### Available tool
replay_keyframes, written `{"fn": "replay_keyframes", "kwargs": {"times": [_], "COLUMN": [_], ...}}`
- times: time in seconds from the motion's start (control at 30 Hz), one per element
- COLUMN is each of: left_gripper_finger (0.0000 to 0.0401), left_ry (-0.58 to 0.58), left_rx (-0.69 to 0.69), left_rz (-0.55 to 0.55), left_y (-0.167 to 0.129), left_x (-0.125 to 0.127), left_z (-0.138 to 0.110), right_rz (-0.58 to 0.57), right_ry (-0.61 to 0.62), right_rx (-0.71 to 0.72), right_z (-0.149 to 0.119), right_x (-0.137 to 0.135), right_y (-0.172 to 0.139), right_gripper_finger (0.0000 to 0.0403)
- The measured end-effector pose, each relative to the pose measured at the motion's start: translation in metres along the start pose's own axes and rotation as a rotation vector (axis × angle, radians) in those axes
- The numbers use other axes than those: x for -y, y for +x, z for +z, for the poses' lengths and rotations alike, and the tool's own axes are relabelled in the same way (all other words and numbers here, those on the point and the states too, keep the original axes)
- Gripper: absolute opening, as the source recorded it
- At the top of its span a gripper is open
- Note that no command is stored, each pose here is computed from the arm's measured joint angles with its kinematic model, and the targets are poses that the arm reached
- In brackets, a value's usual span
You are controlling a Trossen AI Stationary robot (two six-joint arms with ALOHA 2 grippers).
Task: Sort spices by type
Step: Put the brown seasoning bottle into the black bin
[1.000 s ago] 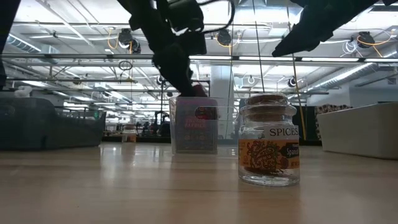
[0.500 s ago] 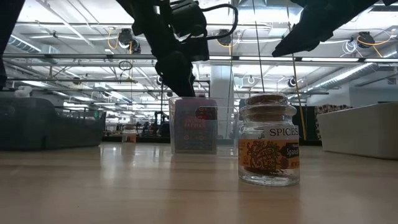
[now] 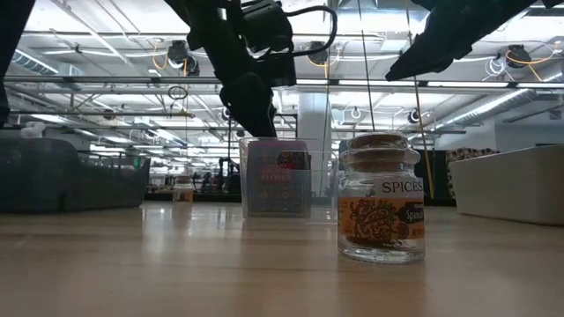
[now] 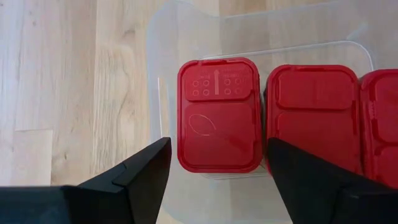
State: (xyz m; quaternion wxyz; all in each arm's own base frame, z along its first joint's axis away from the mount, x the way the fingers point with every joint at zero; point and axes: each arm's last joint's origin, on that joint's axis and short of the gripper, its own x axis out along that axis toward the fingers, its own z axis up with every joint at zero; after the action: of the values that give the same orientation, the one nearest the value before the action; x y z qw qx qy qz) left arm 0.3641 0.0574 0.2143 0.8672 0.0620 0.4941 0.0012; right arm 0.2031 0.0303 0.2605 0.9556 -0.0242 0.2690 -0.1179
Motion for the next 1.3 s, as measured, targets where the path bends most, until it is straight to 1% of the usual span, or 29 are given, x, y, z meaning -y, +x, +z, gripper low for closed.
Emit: {"fn": "replay_keyframes", "kwargs": {"times": [0.1, 0.2, 0.33, 0.43, 0.53, 0.63, 0.77, 0.87, 0.93, 1.0, 1.13, 1.3], "left_gripper_finger": [0.0271, 0.0272, 0.0272, 0.0272, 0.0272, 0.0272, 0.0272, 0.0272, 0.0272, 0.0272, 0.0272, 0.0272], "left_ry": [0.0, -0.002, -0.05, -0.074, -0.098, -0.129, -0.168, -0.245, -0.291, -0.306, -0.303, -0.295], "left_rx": [-0.012, -0.018, -0.058, -0.11, -0.168, -0.16, -0.151, -0.129, -0.093, -0.066, -0.028, -0.029], "left_rz": [-0.003, -0.005, -0.022, -0.054, -0.082, -0.085, -0.062, -0.051, -0.063, -0.083, -0.106, -0.128], "left_y": [-0.004, -0.013, -0.03, -0.047, -0.067, -0.095, -0.136, -0.171, -0.19, -0.204, -0.223, -0.231], "left_x": [0.0, -0.002, -0.003, 0.0, 0.009, 0.022, 0.043, 0.063, 0.08, 0.099, 0.139, 0.181], "left_z": [0.003, 0.011, 0.021, 0.027, 0.031, 0.032, 0.024, 0.013, 0.008, 0.003, -0.007, -0.019], "right_rz": [0.0, 0.0, 0.0, 0.0, 0.014, 0.063, 0.086, 0.089, 0.09, 0.09, 0.092, 0.094], "right_ry": [0.0, 0.0, 0.0, 0.001, 0.009, 0.012, 0.021, 0.029, 0.03, 0.029, 0.037, 0.068], "right_rx": [0.0, 0.0, 0.0, 0.0, -0.002, -0.005, 0.014, 0.034, 0.036, 0.034, 0.039, 0.036], "right_z": [0.0, 0.0, 0.0, 0.0, 0.0, 0.0, 0.002, 0.004, 0.005, 0.004, 0.005, 0.005], "right_x": [0.0, 0.0, 0.0, 0.0, 0.0, -0.002, -0.003, -0.003, -0.003, -0.003, -0.003, -0.003], "right_y": [0.0, 0.0, 0.0, 0.0, 0.0, 0.0, 0.0, 0.0, 0.0, 0.0, 0.0, 0.0], "right_gripper_finger": [0.0185, 0.0185, 0.0185, 0.0185, 0.0185, 0.0185, 0.0185, 0.0185, 0.0185, 0.0185, 0.0185, 0.0185]}}
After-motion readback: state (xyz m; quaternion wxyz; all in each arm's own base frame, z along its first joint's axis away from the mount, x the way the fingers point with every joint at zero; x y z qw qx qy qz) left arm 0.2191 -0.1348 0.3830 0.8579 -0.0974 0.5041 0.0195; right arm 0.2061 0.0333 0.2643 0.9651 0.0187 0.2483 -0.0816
